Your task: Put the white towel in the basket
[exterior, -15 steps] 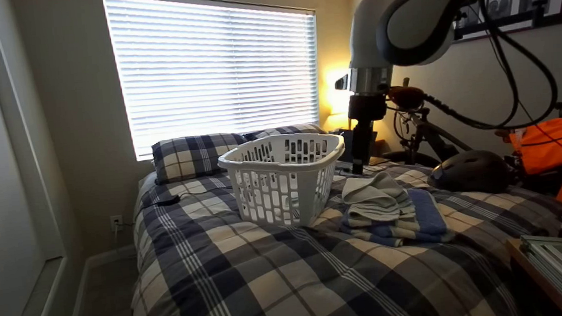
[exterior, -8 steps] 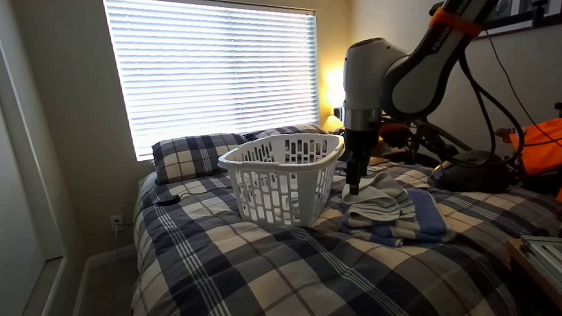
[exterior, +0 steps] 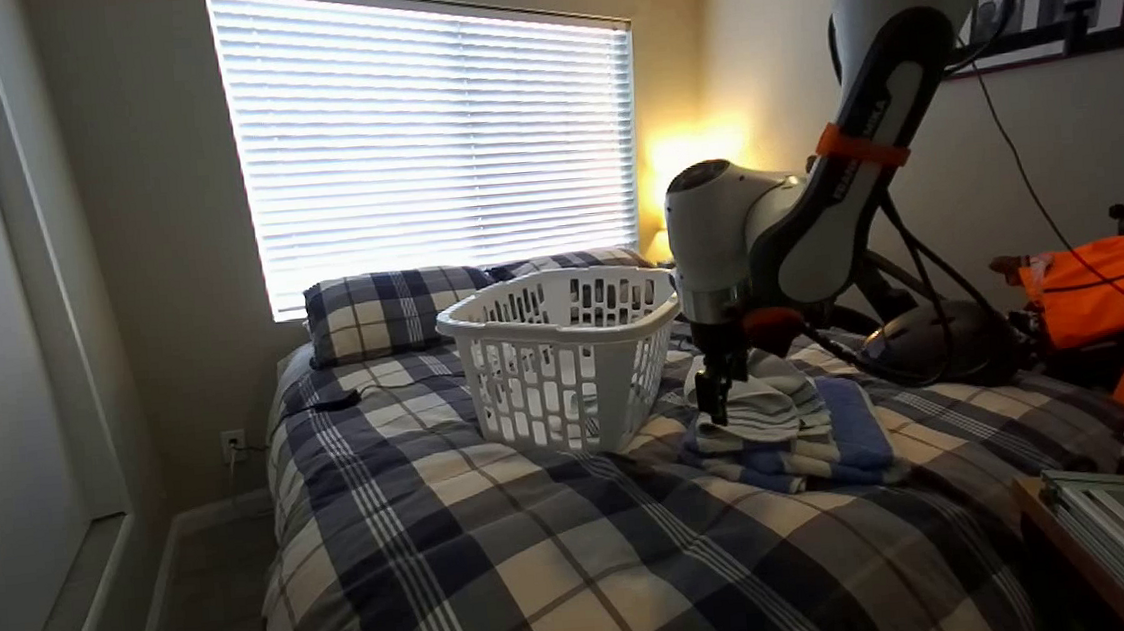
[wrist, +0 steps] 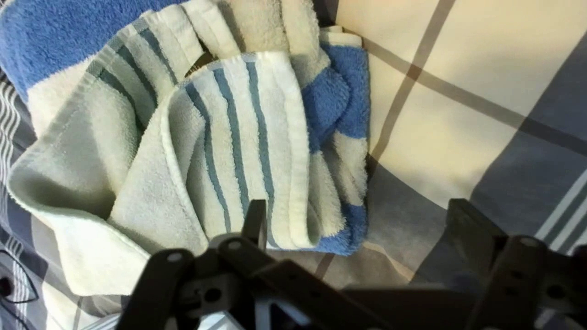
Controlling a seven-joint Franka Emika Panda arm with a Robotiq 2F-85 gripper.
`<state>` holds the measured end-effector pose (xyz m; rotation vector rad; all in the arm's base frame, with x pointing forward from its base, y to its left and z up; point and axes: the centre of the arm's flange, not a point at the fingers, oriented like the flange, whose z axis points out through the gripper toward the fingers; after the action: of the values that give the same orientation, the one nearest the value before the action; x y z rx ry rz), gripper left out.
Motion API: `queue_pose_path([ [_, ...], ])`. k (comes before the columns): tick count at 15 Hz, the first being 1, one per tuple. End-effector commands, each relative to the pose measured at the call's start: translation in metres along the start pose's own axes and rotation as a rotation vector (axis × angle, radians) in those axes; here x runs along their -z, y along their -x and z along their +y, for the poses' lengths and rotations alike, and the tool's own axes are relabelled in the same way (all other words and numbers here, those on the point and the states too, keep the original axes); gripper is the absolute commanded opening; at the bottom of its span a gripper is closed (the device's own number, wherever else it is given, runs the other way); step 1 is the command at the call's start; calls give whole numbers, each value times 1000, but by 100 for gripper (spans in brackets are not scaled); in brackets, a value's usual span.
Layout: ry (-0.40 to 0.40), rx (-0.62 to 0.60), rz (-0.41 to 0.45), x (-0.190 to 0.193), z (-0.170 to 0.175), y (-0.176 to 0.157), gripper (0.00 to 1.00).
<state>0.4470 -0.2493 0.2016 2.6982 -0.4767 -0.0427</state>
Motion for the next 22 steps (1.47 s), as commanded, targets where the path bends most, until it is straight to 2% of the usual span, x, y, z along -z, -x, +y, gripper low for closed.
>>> queue_pose_path([
  [1,11,-5,-10,-9,0,-2,100],
  [4,32,-6,-25,-25,0,-7,100],
  [9,35,-5,-22,-25,0,-10,100],
  [15,183,-143,-34,-68,11,-26,100],
  [22,260,-228,-9,-109,13,-44,100],
])
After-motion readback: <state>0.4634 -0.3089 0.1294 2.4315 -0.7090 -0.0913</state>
